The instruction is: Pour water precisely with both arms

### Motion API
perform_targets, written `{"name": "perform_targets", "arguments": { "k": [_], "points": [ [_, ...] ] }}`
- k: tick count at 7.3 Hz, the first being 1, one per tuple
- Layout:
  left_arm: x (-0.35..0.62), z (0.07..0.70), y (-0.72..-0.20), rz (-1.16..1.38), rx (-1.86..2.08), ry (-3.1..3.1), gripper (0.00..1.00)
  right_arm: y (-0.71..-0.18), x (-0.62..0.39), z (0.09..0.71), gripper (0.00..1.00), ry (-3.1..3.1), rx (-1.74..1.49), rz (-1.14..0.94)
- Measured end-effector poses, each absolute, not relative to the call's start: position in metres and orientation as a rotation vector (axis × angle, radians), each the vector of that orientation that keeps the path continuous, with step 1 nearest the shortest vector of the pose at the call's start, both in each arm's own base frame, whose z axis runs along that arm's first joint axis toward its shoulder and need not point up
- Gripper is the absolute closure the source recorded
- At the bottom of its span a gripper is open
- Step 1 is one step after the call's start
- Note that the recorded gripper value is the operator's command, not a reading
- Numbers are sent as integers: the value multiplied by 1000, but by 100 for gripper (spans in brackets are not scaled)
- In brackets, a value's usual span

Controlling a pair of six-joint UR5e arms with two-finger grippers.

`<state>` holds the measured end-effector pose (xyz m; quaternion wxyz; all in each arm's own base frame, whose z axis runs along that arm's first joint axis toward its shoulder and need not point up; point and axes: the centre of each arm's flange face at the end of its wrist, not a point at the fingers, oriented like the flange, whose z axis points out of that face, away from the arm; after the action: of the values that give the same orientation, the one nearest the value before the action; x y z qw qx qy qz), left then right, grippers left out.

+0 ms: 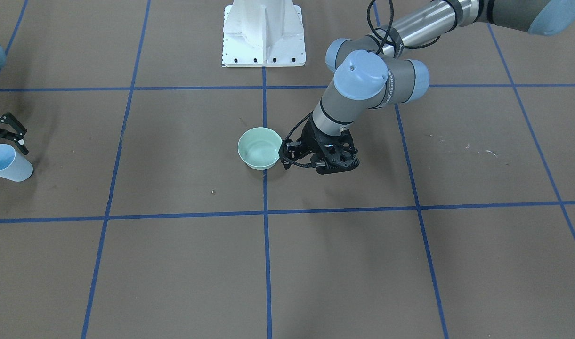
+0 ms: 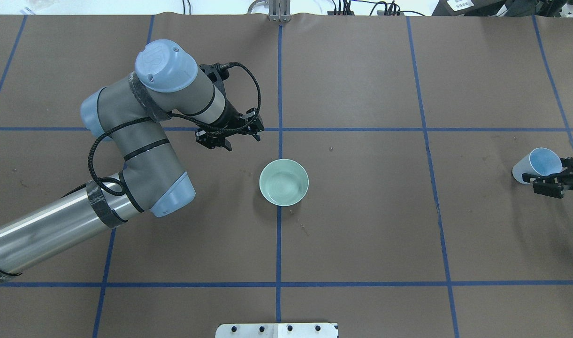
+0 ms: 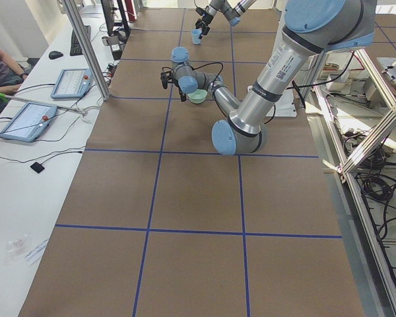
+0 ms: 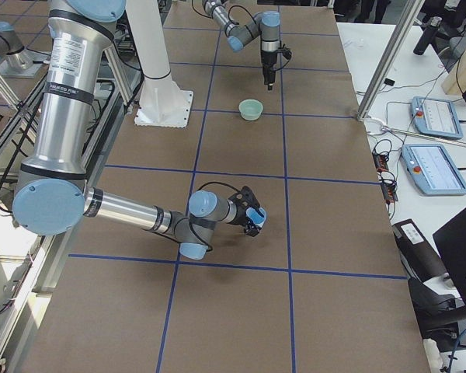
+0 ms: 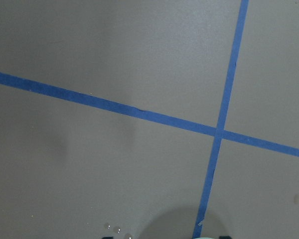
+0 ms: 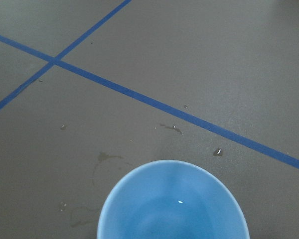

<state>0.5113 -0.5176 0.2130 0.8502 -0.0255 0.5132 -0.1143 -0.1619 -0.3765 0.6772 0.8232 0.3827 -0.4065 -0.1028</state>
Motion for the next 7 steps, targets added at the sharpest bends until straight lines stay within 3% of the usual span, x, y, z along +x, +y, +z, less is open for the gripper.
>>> {"name": "perform_targets", "arguments": {
  "k": [7],
  "points": [
    [511, 213, -518, -241, -54, 1081, 23, -376, -164, 687, 4, -852, 830, -233]
  ]
}}
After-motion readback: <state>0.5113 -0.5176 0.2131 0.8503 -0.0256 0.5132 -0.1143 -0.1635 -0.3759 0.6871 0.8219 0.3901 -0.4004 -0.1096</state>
